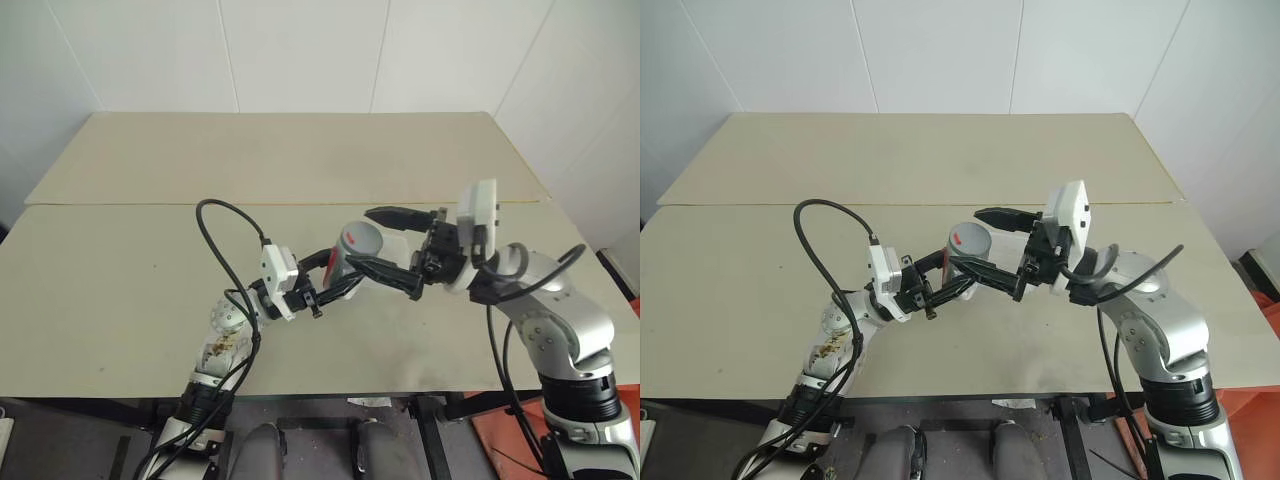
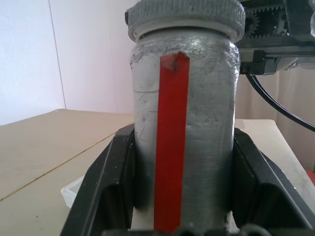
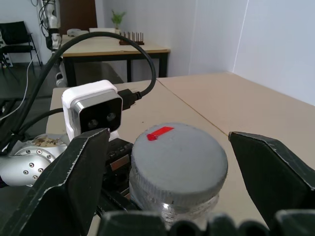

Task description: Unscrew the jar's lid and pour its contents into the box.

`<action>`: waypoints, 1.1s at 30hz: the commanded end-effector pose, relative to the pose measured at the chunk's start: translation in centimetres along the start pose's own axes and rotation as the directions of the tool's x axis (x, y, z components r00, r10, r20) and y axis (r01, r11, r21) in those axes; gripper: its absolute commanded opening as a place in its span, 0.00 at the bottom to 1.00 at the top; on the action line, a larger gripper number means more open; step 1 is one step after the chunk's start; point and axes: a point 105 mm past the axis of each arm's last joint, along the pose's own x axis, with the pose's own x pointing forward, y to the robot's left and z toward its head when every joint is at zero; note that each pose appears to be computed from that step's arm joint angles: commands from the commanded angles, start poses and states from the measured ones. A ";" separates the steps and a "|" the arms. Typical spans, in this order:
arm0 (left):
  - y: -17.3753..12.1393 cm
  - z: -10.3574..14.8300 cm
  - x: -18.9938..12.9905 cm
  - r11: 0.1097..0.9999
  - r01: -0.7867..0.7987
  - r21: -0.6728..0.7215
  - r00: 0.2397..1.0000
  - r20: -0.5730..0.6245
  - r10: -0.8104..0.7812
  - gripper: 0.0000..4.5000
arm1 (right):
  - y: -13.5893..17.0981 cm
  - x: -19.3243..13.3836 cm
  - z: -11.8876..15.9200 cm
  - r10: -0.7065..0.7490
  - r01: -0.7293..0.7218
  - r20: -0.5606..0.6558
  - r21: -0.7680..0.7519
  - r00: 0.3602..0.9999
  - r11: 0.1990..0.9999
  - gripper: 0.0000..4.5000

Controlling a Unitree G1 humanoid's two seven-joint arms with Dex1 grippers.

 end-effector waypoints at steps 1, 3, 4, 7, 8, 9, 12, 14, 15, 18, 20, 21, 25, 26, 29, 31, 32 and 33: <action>-0.2 1.1 0.3 0.999 0.004 0.039 0.999 0.040 -0.006 0.46 | 0.1 0.2 1.0 0.015 -0.014 0.029 -0.033 0.999 0.999 1.00; -0.2 1.0 0.2 0.999 0.003 0.039 0.999 0.041 -0.004 0.46 | 0.1 0.2 0.9 0.017 -0.016 0.028 -0.027 0.999 0.999 1.00; -0.2 1.0 0.2 0.999 0.002 0.040 0.999 0.040 -0.004 0.46 | 0.1 0.2 0.8 0.019 -0.018 0.028 -0.026 0.999 0.999 1.00; -0.2 1.0 0.1 0.999 0.001 0.040 0.999 0.036 -0.002 0.46 | 0.1 0.2 0.8 0.018 -0.017 0.031 -0.026 0.999 1.000 1.00; -0.2 0.9 0.1 0.999 0.001 0.040 0.999 0.035 -0.003 0.46 | 0.1 0.2 0.8 0.018 -0.017 0.033 -0.025 0.999 1.000 1.00; -0.2 0.9 0.1 0.999 0.002 0.040 0.999 0.034 -0.003 0.46 | 0.2 0.2 0.9 0.020 -0.019 0.036 -0.026 0.999 0.999 1.00; -0.3 0.9 0.1 0.999 0.003 0.041 1.000 0.031 -0.004 0.46 | 0.2 0.2 0.9 0.022 -0.021 0.040 -0.025 0.999 0.999 1.00; -0.3 0.8 0.1 0.999 0.005 0.041 1.000 0.029 -0.006 0.46 | 0.2 0.2 0.9 0.019 -0.018 0.042 -0.024 0.999 1.000 0.92; -0.3 0.8 0.1 0.999 0.005 0.041 1.000 0.028 -0.007 0.46 | 0.2 0.2 0.9 0.017 -0.016 0.042 -0.023 0.999 1.000 0.89; -0.2 0.8 0.1 0.999 0.008 0.041 1.000 0.027 -0.009 0.46 | 0.2 0.2 0.7 0.012 -0.011 0.035 -0.026 0.999 1.000 0.82; -0.2 0.8 0.1 0.999 0.009 0.041 1.000 0.027 -0.010 0.46 | 0.2 0.2 0.7 0.009 -0.008 0.033 -0.028 0.999 1.000 0.82; -0.2 0.8 0.1 0.999 0.010 0.042 1.000 0.026 -0.011 0.46 | 0.2 0.2 0.6 0.008 -0.007 0.033 -0.028 0.999 1.000 0.82; -0.2 0.7 0.1 0.999 0.013 0.042 1.000 0.022 -0.014 0.46 | 0.3 0.1 0.7 0.011 -0.010 0.039 -0.025 0.999 1.000 0.82; -0.2 0.7 0.1 0.999 0.014 0.042 1.000 0.021 -0.015 0.46 | 0.3 0.1 0.7 0.011 -0.011 0.042 -0.019 0.999 1.000 0.78; -0.2 0.7 0.2 0.999 0.015 0.043 1.000 0.021 -0.016 0.46 | 0.2 0.0 0.5 0.005 -0.004 0.035 -0.016 0.999 1.000 0.62; -0.2 0.7 0.2 0.999 0.015 0.043 1.000 0.021 -0.016 0.46 | 0.3 0.0 0.4 0.004 -0.004 0.029 -0.023 1.000 1.000 0.61; -0.2 0.7 0.2 0.999 0.015 0.043 1.000 0.021 -0.016 0.46 | 0.3 0.0 0.4 0.004 -0.004 0.027 -0.025 1.000 1.000 0.61; -0.2 0.7 0.2 0.999 0.015 0.043 1.000 0.021 -0.016 0.46 | 0.3 0.1 0.4 0.004 -0.003 0.025 -0.026 1.000 1.000 0.61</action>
